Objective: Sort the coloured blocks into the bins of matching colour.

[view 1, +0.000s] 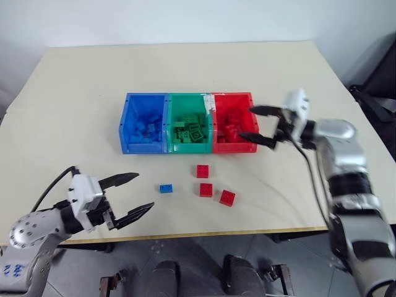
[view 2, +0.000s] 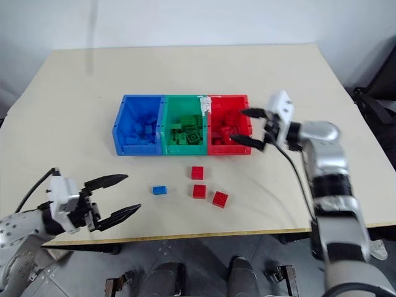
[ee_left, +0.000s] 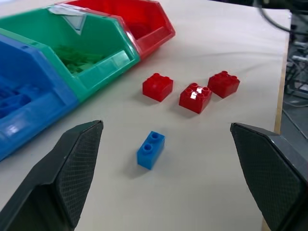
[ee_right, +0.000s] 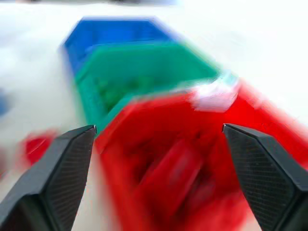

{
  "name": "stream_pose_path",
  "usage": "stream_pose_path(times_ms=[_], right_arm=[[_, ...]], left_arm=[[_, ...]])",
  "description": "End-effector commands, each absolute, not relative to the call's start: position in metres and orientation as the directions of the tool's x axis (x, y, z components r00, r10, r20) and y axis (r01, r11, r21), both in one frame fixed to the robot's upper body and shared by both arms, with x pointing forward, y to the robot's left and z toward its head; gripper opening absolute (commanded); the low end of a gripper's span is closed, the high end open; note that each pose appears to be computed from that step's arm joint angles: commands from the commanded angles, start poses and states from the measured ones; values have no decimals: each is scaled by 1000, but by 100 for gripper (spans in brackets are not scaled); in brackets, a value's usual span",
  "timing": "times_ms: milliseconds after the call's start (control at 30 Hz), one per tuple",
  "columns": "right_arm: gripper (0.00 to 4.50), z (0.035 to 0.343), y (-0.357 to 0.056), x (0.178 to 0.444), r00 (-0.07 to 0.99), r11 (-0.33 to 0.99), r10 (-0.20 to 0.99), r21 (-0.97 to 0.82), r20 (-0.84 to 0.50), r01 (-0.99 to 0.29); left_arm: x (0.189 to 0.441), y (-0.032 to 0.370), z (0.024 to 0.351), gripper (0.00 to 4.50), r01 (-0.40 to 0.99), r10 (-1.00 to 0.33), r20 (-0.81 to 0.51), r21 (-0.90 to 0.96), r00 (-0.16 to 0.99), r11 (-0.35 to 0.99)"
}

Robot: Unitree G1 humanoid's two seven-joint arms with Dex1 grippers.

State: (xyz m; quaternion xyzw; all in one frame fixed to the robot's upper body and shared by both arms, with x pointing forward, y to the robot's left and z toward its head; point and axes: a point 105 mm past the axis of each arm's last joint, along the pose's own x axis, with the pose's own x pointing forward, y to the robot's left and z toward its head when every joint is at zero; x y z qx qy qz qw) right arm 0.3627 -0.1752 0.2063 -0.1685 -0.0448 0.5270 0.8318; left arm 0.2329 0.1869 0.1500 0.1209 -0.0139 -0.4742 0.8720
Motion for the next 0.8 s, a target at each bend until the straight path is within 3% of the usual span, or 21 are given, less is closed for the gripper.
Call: stream_pose_path(times_ms=[33, 167, 267, 467, 600, 800], right_arm=[[442, 217, -192, 339, 434, 365, 893, -366, -123, -856], [442, 184, -236, 312, 500, 400, 824, -349, -268, -847], [442, 171, -237, 297, 470, 380, 823, -304, -318, -873], [442, 155, -199, 287, 389, 326, 842, -222, -374, -919], [442, 143, -143, 273, 294, 263, 877, -131, -381, -956], [442, 115, -109, 275, 328, 289, 833, -156, -445, -945]], left_arm=[[237, 178, 149, 450, 848, -860, -106, 266, 499, 459], [241, 159, 135, 450, 912, -910, -172, 238, 377, 333], [245, 148, 135, 450, 925, -928, -156, 240, 337, 296], [250, 146, 139, 450, 926, -934, -146, 249, 327, 285], [247, 166, 137, 450, 900, -904, -165, 264, 395, 346], [230, 190, 131, 450, 874, -861, -200, 245, 468, 419]])
